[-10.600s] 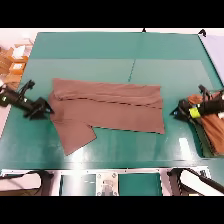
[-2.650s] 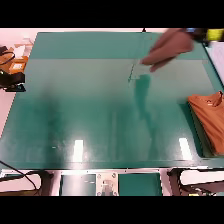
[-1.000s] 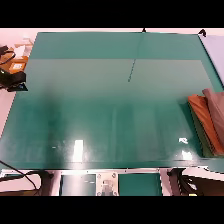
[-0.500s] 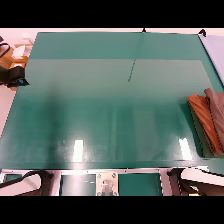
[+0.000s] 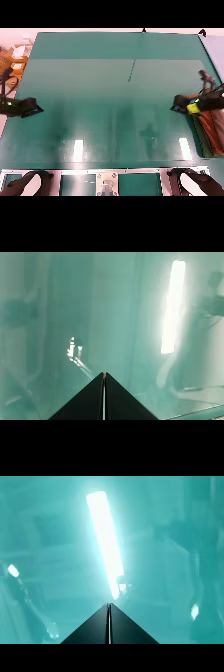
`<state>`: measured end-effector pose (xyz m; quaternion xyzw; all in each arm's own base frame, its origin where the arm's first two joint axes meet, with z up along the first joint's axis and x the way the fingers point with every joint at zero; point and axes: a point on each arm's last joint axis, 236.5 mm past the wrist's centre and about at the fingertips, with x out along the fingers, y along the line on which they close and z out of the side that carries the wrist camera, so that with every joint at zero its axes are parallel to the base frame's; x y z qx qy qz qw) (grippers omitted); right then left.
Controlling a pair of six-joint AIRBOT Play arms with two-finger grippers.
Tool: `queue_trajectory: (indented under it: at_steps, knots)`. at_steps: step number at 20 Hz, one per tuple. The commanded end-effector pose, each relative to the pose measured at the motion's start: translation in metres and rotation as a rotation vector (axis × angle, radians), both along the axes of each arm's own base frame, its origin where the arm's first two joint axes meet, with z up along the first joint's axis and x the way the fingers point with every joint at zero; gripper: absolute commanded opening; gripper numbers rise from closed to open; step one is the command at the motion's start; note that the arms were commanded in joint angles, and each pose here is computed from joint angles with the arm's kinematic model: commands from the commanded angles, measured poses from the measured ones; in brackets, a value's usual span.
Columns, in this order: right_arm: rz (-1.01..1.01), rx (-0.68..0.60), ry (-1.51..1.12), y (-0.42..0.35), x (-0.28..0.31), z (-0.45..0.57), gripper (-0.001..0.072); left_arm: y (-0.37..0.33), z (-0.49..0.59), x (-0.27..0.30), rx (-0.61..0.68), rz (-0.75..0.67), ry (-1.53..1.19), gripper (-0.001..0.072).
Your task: Fold the shirts.
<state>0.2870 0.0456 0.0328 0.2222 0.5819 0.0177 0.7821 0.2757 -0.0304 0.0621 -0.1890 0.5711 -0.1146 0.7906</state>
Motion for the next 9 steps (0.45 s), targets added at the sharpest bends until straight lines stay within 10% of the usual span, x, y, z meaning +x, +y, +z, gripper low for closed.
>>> queue_trajectory:
  at_steps: [1, 9]
  knots:
    - [0.1, 0.039, -0.052, 0.042, -0.021, -0.007, 0.0013, -0.006, -0.01, -0.012, -0.015, -0.003, 0.008, 0.0028]
    - [0.13, 0.058, -0.033, 0.053, -0.028, -0.007, 0.0013, -0.013, -0.012, -0.029, -0.053, 0.014, 0.099, 0.0028]
